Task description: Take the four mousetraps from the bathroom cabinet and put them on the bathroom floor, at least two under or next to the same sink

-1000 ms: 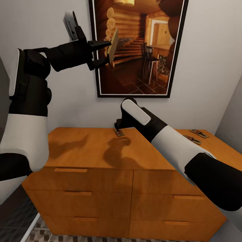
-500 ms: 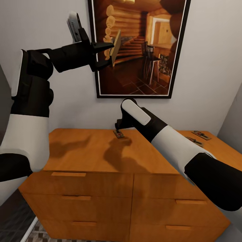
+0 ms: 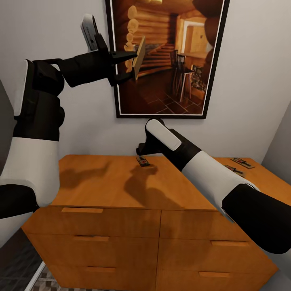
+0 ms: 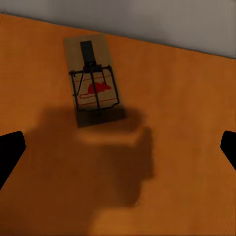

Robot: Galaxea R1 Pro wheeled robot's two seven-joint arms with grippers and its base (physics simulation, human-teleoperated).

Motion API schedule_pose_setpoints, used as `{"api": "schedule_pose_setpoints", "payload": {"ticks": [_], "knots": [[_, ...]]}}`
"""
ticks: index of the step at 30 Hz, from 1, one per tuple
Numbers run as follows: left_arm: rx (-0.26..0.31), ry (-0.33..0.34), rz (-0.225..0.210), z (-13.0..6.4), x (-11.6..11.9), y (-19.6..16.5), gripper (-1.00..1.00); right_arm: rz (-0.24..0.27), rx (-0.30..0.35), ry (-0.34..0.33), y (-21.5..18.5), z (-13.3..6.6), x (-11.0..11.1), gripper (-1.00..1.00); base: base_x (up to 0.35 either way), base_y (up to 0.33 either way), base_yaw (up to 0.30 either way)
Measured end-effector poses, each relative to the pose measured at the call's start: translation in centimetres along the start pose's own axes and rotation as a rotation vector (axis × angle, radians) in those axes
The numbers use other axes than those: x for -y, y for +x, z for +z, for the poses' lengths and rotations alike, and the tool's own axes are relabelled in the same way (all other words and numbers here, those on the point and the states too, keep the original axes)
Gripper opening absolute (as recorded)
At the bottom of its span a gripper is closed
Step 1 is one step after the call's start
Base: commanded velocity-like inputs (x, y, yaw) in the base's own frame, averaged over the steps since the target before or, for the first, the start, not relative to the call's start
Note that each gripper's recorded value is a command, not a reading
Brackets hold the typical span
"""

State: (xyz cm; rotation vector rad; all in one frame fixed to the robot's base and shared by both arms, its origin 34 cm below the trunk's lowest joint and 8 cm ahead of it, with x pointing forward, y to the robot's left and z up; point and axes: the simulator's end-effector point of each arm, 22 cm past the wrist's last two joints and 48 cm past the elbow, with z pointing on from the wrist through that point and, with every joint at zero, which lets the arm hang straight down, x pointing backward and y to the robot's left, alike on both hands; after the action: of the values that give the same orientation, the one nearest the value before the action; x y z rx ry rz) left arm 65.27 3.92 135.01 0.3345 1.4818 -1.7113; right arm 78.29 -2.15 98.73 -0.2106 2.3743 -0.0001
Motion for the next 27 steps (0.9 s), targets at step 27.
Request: {"api": "schedule_pose_setpoints", "payload": {"ticks": [27], "knots": [[-0.005, -0.002, -0.018, 0.2, -0.6, 0.5, -1.00, -0.051, -0.001, -0.022, 0.7, 0.4, -1.3, 1.00, 0.134, 0.024, 0.000]]}}
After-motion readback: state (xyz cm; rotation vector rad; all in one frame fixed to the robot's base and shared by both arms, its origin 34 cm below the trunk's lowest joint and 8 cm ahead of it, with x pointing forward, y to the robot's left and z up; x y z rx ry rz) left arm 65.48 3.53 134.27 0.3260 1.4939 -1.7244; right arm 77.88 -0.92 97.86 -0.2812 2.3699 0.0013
